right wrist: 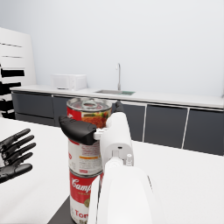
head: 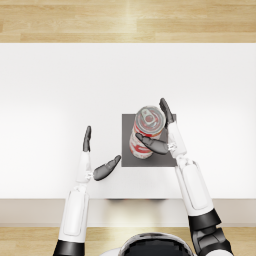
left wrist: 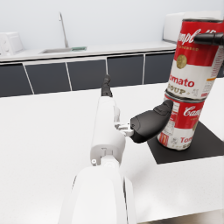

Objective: Pick up the red can on the left and place it in the middle, then pick up the red can on the right and place it on top of the can in the middle

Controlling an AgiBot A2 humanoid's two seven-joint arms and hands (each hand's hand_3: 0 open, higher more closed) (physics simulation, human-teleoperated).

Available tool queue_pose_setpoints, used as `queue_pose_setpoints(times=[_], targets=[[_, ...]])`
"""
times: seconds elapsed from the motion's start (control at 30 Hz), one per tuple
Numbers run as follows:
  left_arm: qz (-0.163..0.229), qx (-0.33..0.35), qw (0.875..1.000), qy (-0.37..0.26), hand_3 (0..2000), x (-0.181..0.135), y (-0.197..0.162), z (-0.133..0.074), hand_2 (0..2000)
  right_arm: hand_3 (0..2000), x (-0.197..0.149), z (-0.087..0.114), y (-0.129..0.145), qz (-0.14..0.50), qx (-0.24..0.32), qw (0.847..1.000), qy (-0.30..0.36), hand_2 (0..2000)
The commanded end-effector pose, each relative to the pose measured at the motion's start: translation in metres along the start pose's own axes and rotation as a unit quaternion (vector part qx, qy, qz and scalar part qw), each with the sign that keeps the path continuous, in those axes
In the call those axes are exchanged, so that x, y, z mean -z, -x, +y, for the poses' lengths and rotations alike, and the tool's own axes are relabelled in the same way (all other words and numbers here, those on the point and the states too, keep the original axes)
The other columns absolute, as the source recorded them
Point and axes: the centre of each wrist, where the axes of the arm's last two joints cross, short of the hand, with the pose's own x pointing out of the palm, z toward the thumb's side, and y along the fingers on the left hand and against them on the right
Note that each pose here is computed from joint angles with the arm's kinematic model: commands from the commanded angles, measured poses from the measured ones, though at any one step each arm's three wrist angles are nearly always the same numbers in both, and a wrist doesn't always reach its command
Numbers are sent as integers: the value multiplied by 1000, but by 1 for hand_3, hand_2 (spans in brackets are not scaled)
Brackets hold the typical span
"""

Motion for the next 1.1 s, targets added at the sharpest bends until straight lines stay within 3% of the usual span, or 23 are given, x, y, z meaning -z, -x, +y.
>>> queue_pose_setpoints(times=[0.03,0.17,0.37,0.5,0.53,0.6,0.67,1.1], targets=[[-2,9,1000,-15,0,-8,-5,2,0,0,-34,9,-2,-7,1,998,65,0],[-6,16,999,-46,0,-24,-11,4,0,0,-57,25,3,-21,22,993,118,0],[-11,-9,990,-143,0,-74,-1,10,0,0,-92,61,21,-37,63,975,209,0],[-6,-43,978,-203,0,-105,17,11,0,0,-89,72,49,-45,111,966,229,0],[-4,-51,976,-211,0,-109,21,10,0,0,-85,74,54,-39,119,955,267,0],[-1,-70,973,-220,0,-114,32,10,0,0,-79,77,64,-33,133,940,313,0],[-1,-87,973,-213,0,-111,41,13,0,0,-68,76,73,-34,148,936,319,0],[-4,-97,976,-197,0,-102,45,11,0,0,-56,74,76,-33,151,933,324,0]])
